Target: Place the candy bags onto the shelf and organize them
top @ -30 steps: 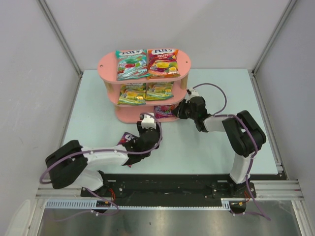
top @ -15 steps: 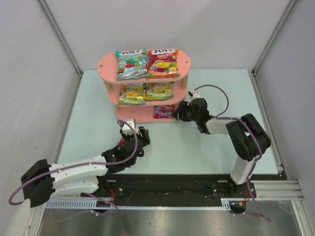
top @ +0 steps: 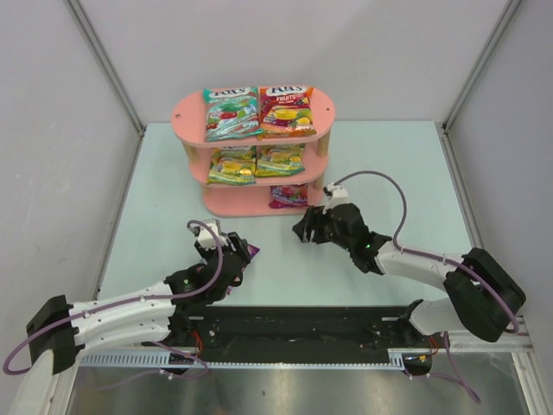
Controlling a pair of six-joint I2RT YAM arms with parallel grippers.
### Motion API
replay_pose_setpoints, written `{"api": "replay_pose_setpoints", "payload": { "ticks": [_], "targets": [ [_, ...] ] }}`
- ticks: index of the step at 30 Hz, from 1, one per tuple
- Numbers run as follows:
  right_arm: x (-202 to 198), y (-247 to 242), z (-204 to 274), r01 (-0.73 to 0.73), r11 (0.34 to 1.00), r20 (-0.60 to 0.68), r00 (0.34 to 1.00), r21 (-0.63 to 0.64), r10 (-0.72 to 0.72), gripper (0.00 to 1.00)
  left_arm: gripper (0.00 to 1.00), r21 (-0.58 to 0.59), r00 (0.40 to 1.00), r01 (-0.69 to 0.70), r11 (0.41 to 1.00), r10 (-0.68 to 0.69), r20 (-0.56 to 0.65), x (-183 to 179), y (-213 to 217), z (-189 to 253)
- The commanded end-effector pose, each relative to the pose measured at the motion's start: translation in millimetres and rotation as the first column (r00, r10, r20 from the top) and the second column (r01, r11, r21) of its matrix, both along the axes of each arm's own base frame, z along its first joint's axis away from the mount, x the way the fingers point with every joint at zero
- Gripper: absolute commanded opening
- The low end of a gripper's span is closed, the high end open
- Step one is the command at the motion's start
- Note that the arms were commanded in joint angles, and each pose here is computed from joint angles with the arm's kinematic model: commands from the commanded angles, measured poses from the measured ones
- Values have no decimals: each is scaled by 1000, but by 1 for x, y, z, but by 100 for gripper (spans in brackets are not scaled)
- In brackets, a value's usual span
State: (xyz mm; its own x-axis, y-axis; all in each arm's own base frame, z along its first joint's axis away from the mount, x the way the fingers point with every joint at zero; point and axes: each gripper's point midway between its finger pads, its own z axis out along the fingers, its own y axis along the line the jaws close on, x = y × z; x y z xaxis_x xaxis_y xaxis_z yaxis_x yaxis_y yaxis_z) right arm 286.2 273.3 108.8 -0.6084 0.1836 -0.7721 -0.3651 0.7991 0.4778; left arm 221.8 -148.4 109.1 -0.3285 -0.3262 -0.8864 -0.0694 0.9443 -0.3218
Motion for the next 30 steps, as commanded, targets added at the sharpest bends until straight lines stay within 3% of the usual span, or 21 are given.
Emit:
{"api": "replay_pose_setpoints", "payload": {
  "ticks": [1, 10, 18, 24, 30],
  "targets": [
    [-49, 43, 5, -84, 996, -4, 996, 24, 84, 68, 70, -20, 998, -56, 998, 55, -27, -6, 14, -10],
    [-112, 129, -9, -67, 956, -168, 979, 286, 119, 67, 72, 18, 981, -185, 983, 185, -57, -17, 52, -14],
    [-138, 185, -43, 21, 950, -256, 965, 313, 63, 67, 72, -31, 985, -170, 985, 169, -37, -19, 55, -5],
    [-137, 207, -49, 66, 934, -297, 954, 352, 45, 66, 72, 3, 987, -154, 988, 154, -37, -20, 56, 9],
    [-138, 217, -75, 112, 944, -357, 934, 310, 7, 65, 72, 0, 986, -166, 986, 166, -21, -21, 62, 20]
  ]
}}
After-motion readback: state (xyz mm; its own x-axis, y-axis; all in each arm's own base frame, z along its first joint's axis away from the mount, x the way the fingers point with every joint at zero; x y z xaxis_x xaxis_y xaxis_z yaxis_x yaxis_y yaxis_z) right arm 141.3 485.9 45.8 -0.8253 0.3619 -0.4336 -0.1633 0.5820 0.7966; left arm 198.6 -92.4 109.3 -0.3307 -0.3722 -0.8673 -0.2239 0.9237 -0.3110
